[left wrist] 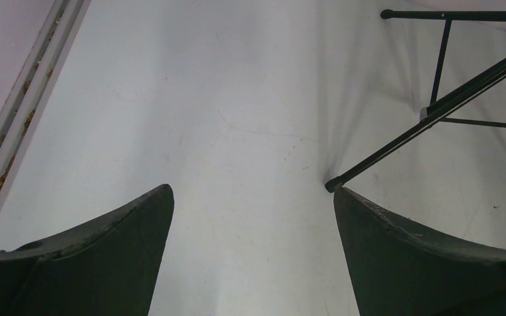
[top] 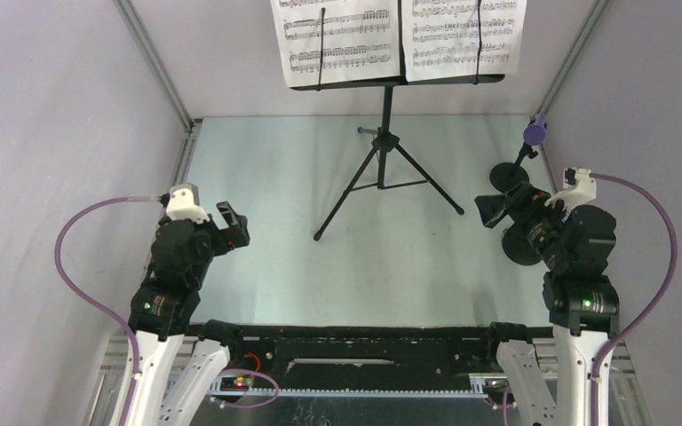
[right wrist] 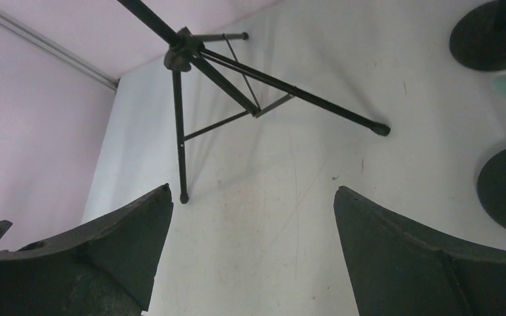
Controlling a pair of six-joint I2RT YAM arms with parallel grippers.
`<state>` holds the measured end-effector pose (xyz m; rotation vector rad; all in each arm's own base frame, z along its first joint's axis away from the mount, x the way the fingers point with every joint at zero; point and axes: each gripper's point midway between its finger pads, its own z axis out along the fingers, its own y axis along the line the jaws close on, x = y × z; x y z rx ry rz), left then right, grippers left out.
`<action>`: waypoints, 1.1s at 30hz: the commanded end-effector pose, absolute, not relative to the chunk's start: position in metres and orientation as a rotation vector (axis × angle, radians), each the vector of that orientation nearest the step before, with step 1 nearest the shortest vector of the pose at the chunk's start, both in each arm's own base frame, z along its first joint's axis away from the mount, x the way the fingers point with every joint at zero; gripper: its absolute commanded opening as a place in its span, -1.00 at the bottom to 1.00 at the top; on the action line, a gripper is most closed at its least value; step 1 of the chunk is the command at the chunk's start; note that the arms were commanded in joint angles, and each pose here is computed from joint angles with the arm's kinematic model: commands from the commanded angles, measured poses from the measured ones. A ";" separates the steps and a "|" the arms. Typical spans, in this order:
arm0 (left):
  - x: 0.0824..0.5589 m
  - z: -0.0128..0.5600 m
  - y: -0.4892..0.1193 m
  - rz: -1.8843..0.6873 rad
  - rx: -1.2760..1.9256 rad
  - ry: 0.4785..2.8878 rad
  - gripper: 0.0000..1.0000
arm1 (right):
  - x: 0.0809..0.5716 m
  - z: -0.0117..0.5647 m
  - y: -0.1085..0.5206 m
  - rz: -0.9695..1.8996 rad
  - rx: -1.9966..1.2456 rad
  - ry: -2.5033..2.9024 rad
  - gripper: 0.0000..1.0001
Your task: Pack up the instrument practice props
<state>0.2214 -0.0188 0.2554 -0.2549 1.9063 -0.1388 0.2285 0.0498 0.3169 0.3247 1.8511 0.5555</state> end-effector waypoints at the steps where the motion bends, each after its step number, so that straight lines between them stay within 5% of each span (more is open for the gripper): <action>1: 0.226 0.258 -0.015 -0.119 -0.256 1.879 1.00 | 0.231 0.331 0.044 0.520 0.299 1.777 0.99; 20: 0.228 0.267 -0.021 -0.157 -0.241 1.860 1.00 | 0.254 0.335 0.072 0.714 0.208 1.764 0.99; 33: 0.242 0.311 -0.065 -0.403 -0.088 1.731 1.00 | 0.252 0.347 0.095 0.763 0.066 1.689 0.95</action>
